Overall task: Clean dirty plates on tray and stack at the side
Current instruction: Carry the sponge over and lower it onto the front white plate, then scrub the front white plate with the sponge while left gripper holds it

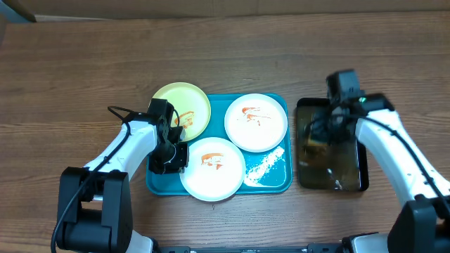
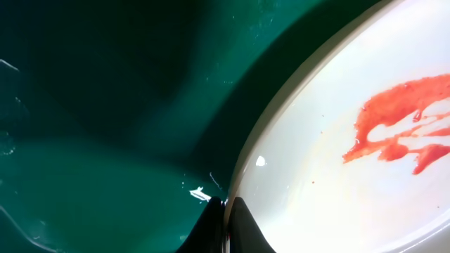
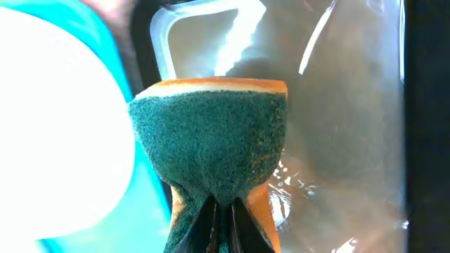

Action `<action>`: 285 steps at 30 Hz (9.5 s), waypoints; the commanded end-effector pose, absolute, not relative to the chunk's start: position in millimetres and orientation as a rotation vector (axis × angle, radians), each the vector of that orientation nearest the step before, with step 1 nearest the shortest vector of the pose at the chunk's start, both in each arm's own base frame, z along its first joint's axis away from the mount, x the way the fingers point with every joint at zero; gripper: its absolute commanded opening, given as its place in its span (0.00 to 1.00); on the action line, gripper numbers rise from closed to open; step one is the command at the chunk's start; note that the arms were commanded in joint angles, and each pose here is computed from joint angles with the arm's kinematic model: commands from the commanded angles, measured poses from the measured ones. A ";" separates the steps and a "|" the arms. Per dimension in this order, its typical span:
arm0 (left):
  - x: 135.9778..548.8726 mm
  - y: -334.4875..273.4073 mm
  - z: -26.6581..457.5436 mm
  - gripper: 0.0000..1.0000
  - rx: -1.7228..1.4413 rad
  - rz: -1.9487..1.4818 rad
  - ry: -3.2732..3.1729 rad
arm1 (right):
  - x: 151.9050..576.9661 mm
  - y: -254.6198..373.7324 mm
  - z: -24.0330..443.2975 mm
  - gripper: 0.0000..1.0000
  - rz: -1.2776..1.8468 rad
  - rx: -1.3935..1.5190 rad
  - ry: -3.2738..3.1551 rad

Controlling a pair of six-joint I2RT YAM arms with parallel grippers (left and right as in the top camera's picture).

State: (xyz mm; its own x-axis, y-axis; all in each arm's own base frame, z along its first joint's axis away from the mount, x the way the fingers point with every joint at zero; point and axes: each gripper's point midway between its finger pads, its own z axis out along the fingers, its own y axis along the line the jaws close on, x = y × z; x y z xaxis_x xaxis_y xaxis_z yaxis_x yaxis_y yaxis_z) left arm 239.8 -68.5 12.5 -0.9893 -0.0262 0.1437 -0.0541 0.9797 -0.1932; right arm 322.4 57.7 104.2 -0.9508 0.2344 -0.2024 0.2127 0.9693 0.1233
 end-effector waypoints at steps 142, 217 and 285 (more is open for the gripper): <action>243.9 -70.3 13.4 0.04 0.136 0.284 -2.986 | 282.4 340.3 57.3 0.04 0.130 -1.078 2.580; 240.6 -90.2 20.0 0.04 0.050 0.468 -2.951 | 253.9 304.5 78.1 0.10 0.454 -0.865 2.792; 239.7 -90.2 20.1 0.04 0.056 0.467 -2.947 | 234.8 306.2 22.8 0.04 0.343 -0.947 2.817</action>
State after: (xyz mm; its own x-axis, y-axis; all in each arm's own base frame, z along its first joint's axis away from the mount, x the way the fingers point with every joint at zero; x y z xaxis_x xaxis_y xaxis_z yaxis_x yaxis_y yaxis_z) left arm 235.8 -86.5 17.6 -0.9863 -0.0070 0.1646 -0.0546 0.9565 -0.2864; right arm 238.6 307.2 26.5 -0.7918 -0.5675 -0.2258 -0.6055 0.7780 0.1677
